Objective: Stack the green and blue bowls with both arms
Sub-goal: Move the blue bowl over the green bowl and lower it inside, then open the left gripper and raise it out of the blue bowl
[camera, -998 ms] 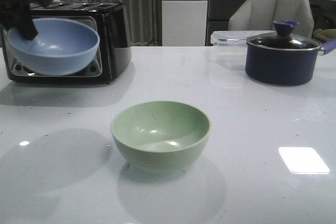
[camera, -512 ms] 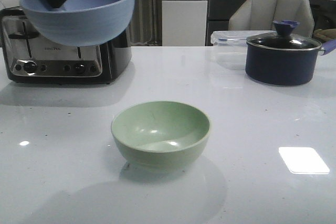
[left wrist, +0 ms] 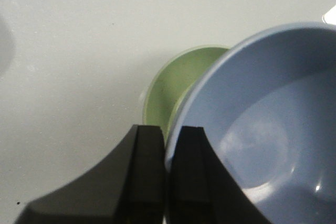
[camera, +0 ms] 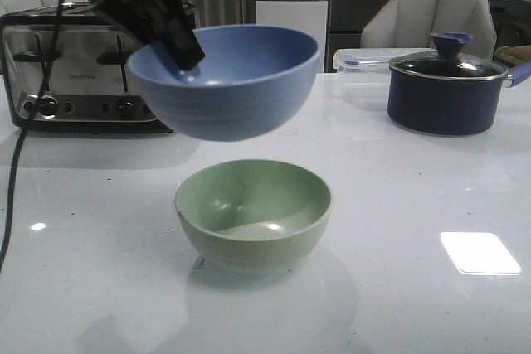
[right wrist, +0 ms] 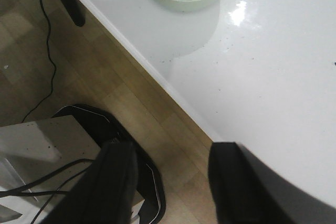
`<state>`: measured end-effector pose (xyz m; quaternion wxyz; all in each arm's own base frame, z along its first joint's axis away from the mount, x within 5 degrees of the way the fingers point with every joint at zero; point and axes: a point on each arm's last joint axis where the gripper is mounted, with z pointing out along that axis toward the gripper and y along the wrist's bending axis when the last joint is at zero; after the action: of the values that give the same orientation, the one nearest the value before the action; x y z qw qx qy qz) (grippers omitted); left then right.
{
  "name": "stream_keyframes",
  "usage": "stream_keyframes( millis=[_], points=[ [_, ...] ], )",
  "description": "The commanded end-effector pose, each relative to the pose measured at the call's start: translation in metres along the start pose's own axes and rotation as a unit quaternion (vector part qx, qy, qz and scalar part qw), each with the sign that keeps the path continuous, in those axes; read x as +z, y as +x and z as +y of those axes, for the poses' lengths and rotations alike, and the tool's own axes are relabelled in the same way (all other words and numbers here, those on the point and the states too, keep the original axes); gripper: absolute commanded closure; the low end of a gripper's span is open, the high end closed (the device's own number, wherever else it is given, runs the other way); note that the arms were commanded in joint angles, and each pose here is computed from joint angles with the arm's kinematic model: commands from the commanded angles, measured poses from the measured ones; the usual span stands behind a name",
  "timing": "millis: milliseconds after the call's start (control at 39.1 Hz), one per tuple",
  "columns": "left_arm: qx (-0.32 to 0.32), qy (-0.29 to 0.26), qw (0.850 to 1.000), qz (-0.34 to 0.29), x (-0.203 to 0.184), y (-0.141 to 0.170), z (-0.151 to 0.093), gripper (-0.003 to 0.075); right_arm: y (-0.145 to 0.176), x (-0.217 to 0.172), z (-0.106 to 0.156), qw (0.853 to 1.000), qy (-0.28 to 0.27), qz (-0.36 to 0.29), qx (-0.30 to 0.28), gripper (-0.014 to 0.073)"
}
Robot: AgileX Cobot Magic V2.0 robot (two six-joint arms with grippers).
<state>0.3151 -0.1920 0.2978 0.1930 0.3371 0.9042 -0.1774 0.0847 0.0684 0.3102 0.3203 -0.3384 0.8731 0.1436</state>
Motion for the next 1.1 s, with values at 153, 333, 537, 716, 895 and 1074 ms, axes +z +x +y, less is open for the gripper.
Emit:
stream_keyframes(
  millis=[153, 333, 537, 716, 895, 1074],
  points=[
    [-0.012, 0.023, 0.999, -0.031, 0.011, -0.013, -0.007, 0.0622, -0.009, -0.007, 0.000, 0.999, 0.004, -0.039, -0.004, 0.0164],
    [-0.022, 0.025, 0.999, -0.022, 0.028, -0.014, -0.002, 0.0622, -0.009, -0.007, 0.000, 0.999, 0.004, -0.039, -0.004, 0.0164],
    [-0.027, 0.022, 0.999, -0.007, 0.046, -0.012, 0.004, 0.0622, -0.009, -0.007, 0.000, 0.999, 0.004, -0.039, -0.004, 0.0164],
    [-0.027, 0.012, 1.000, -0.005, 0.058, -0.012, 0.010, 0.0618, -0.009, -0.007, 0.000, 0.999, 0.004, -0.039, -0.004, 0.0164],
    [-0.022, 0.007, 1.000, 0.005, 0.063, -0.010, 0.012, 0.0547, -0.009, -0.007, 0.000, 0.999, 0.004, -0.039, -0.004, 0.0164],
    [-0.021, 0.007, 1.000, 0.009, 0.063, -0.010, 0.012, 0.0263, -0.009, -0.007, 0.000, 0.999, 0.004, -0.039, -0.004, 0.0164]
  ],
)
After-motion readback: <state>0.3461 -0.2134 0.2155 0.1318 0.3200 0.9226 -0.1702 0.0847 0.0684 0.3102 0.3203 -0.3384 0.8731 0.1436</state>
